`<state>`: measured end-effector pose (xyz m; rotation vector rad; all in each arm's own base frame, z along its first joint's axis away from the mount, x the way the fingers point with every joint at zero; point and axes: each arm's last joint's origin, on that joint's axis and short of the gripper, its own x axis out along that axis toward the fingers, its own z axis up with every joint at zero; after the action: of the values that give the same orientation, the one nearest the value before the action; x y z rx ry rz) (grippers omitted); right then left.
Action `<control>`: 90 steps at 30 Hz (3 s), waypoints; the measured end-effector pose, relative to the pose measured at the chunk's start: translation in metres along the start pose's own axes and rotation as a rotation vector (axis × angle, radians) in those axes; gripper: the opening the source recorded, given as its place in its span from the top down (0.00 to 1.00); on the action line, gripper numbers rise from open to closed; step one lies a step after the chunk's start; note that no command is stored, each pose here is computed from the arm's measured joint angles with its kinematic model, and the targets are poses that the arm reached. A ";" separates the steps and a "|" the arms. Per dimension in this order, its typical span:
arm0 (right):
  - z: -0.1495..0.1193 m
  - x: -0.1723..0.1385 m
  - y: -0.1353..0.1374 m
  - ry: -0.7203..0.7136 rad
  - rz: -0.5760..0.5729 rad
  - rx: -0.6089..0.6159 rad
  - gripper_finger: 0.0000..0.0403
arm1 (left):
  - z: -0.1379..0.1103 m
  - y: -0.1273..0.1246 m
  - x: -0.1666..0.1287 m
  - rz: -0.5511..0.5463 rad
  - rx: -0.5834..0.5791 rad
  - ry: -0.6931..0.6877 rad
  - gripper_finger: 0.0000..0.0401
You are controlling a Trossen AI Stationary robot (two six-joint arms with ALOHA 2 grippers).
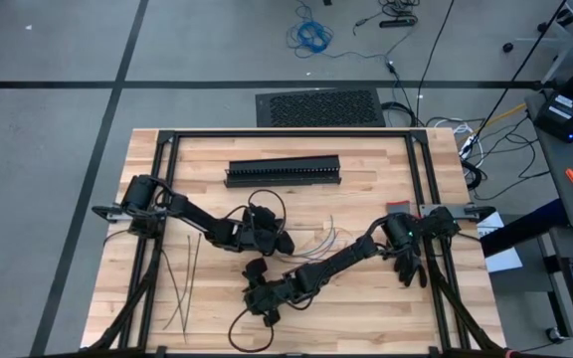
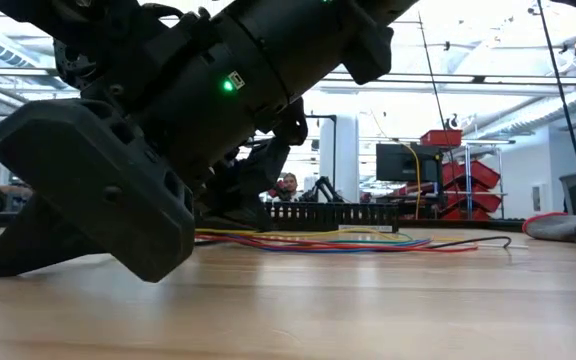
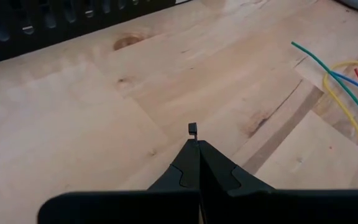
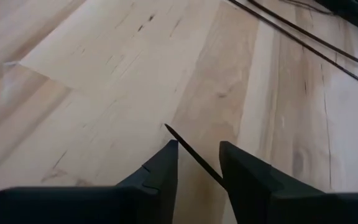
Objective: Ziptie cables
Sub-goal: Wrap the zip tie around the cable wires
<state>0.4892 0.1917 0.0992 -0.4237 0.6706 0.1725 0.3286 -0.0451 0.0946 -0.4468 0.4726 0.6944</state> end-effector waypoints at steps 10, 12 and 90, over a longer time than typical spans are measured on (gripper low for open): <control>-0.004 0.002 -0.004 0.006 0.082 0.002 0.99 | -0.006 0.002 0.004 0.014 0.023 0.008 1.00; -0.004 0.003 -0.006 0.007 0.096 0.017 0.99 | -0.007 0.002 0.005 0.017 0.023 0.006 1.00; 0.008 -0.134 0.090 0.073 -0.394 0.330 0.87 | -0.023 -0.022 -0.023 0.016 0.068 -0.150 1.00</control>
<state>0.3644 0.2733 0.1611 -0.2371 0.6607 -0.3250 0.3224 -0.0839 0.0935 -0.3251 0.3572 0.7193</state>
